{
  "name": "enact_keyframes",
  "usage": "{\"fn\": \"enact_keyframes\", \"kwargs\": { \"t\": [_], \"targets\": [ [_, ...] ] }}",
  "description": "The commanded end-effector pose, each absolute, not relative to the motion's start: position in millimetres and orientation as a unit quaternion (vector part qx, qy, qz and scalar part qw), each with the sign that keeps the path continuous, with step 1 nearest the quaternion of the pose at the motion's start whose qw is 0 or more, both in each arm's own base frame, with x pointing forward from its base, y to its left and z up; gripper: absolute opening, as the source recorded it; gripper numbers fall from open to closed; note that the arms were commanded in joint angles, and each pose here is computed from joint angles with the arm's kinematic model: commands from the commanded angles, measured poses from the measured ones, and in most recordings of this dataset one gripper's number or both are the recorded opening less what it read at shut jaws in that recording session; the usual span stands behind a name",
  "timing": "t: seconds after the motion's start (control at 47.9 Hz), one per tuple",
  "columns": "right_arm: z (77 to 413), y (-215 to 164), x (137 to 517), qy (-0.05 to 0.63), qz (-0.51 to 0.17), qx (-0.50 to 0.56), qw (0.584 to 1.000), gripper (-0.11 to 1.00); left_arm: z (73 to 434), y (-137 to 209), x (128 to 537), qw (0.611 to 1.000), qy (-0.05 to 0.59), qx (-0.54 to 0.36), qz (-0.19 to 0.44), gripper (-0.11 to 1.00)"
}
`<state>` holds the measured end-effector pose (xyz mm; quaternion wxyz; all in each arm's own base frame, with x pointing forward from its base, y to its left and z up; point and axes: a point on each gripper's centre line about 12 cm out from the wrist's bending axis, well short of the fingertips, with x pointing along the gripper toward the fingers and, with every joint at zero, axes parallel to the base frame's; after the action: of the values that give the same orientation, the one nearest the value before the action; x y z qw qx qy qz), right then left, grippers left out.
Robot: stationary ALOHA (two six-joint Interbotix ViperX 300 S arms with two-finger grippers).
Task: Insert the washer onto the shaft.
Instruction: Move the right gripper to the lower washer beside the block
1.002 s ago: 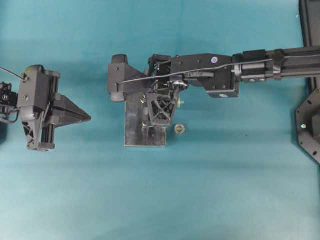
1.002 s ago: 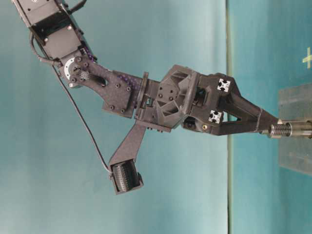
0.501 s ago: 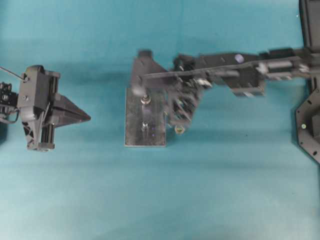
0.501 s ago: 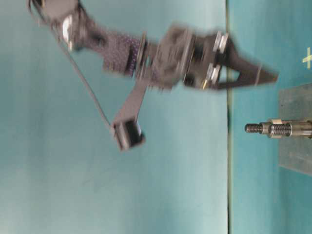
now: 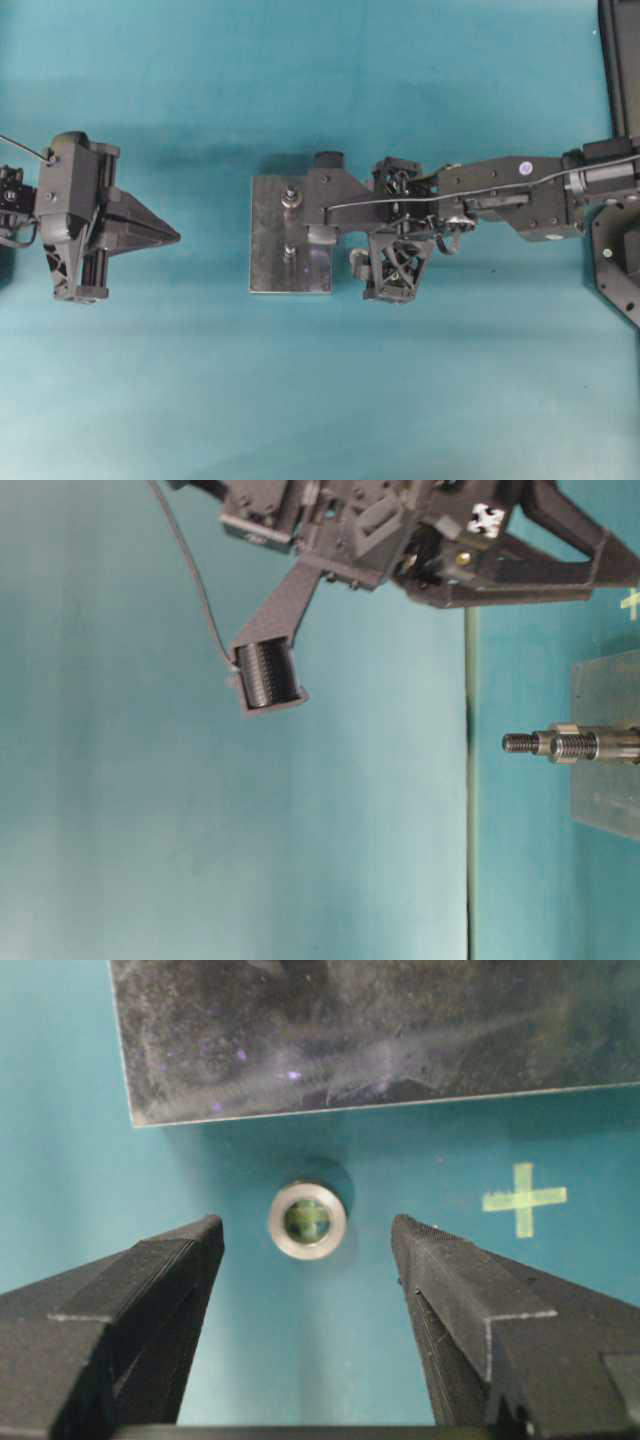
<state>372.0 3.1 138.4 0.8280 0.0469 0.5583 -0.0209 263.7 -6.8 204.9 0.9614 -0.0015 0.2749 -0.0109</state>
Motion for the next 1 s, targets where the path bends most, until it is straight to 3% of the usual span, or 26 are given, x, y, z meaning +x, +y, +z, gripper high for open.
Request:
{"fn": "enact_keyframes", "kwargs": {
  "t": [0.0,0.647,0.981],
  "targets": [
    [138.9,6.7,375.5,0.553,-0.020,0.050,0.832,0.75,211.0,-6.9,266.5,0.965,0.264,-0.002,-0.011,0.00],
    [108.5,7.6,377.1,0.568,-0.020,0.044,0.822,0.74,210.0,-7.3,266.3,0.964,0.265,-0.001,-0.012,0.00],
    [102.7,7.5,375.8,0.576,-0.020,0.042,0.816,0.64,211.0,-7.3,266.5,0.965,0.264,-0.001,-0.012,0.00]
  ]
}}
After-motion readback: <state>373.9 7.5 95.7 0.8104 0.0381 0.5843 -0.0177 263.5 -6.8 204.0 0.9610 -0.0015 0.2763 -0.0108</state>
